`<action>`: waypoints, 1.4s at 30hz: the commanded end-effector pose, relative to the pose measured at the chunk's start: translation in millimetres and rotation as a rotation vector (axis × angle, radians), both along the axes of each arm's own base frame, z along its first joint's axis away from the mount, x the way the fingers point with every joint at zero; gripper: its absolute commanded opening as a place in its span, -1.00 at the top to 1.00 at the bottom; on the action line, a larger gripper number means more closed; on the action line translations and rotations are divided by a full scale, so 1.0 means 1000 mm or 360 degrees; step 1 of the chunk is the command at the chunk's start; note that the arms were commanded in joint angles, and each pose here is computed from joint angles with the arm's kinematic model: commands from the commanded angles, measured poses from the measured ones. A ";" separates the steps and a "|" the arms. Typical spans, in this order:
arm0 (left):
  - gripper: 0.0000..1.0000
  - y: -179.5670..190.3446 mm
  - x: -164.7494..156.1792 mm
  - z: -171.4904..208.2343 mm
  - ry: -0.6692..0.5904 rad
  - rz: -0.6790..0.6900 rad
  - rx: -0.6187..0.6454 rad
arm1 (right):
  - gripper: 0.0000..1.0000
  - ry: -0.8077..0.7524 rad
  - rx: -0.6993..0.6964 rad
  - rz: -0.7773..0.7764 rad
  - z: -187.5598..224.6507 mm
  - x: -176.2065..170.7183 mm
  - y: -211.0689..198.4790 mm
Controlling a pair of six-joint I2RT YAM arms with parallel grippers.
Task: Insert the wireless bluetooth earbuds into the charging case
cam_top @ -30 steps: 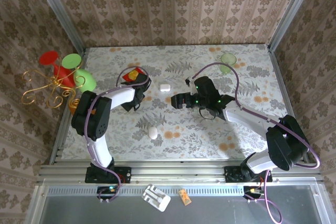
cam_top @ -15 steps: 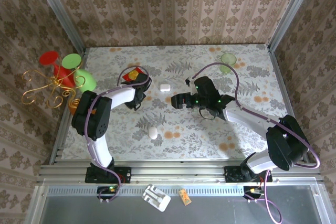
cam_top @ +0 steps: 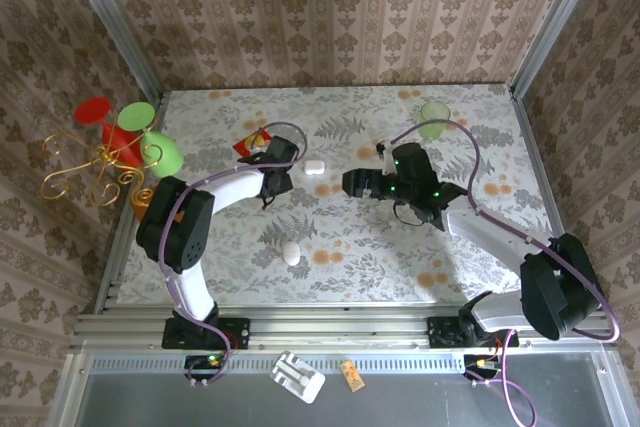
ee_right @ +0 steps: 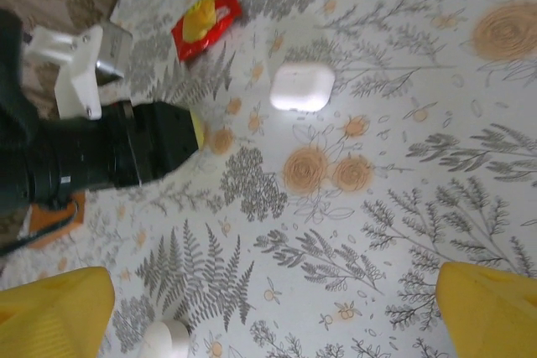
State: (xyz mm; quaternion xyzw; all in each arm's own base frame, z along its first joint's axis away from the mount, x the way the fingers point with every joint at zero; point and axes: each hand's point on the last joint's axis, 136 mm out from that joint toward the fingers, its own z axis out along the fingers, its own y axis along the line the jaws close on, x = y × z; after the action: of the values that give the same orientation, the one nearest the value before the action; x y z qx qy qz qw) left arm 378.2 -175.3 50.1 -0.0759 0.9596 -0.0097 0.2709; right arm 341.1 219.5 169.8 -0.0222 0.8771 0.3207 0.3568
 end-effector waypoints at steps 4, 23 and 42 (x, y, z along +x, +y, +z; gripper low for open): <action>0.41 -0.049 0.006 0.061 -0.0282 -0.0608 0.0039 | -0.98 0.0045 0.0229 -0.0039 0.022 0.000 -0.009; 0.57 -0.163 -0.091 0.153 -0.0967 -0.2144 -0.0597 | -0.61 0.0489 0.0625 0.0088 0.031 -0.009 0.001; 0.58 -0.185 -0.123 0.163 -0.0977 -0.2442 -0.0695 | 0.21 0.0541 0.0697 0.0239 0.028 -0.015 0.023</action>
State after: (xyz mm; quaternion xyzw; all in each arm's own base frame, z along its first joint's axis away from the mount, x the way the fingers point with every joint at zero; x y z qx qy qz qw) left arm 257.9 -351.8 189.6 0.5293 0.6450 -0.3852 0.3943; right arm 325.7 238.5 189.2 0.0514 0.8352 0.5185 0.1758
